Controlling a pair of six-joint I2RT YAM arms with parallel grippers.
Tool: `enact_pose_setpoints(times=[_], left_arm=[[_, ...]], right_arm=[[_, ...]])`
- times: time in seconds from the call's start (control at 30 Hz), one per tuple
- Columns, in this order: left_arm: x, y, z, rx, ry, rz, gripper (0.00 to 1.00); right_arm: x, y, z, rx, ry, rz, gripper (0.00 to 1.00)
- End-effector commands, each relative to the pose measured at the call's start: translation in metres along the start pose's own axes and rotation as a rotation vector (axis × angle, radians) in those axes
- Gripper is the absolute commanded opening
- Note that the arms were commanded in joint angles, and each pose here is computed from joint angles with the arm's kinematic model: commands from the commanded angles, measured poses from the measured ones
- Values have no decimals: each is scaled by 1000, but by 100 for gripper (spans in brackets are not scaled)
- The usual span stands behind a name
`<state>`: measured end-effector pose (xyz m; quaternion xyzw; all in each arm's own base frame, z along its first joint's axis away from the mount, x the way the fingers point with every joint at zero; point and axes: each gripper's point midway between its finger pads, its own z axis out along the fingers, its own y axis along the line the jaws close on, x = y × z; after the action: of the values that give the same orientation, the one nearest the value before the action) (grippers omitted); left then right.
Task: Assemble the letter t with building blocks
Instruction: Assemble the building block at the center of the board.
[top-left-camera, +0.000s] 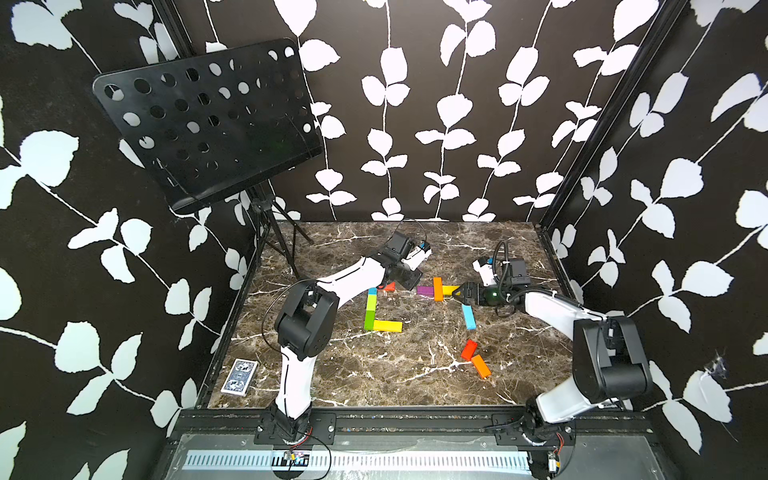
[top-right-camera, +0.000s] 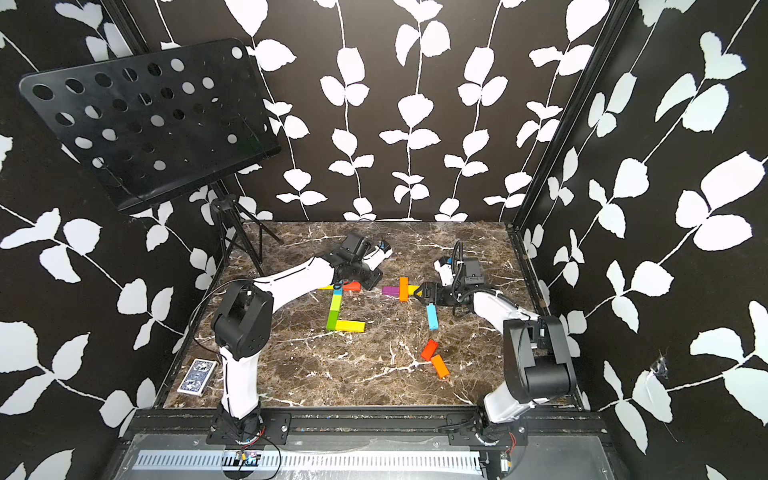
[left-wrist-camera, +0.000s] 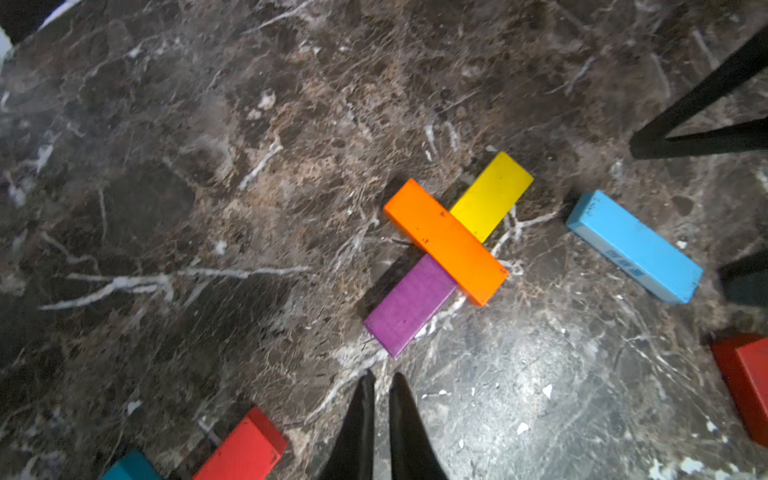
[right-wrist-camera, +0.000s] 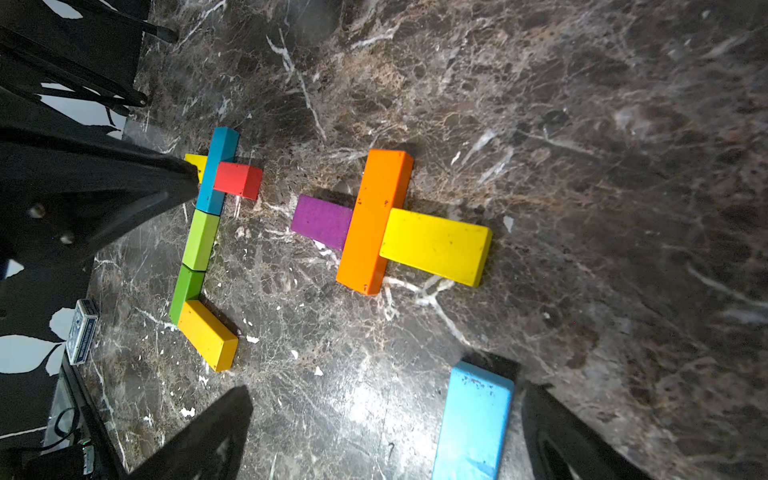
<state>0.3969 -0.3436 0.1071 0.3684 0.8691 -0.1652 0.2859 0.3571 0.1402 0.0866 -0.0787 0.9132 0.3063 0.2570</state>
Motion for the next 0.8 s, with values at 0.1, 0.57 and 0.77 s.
enact_pose_setpoints(times=[0.1, 0.57, 0.77], left_arm=[[33, 11, 11, -67, 116, -215, 8], [50, 8, 56, -54, 180, -375, 4], [53, 6, 61, -54, 199, -383, 7]], right_arm=[[-7, 2, 2, -23, -2, -13, 99], [1, -3, 10, -28, 24, 1, 99], [0, -2, 9, -30, 20, -2, 99]])
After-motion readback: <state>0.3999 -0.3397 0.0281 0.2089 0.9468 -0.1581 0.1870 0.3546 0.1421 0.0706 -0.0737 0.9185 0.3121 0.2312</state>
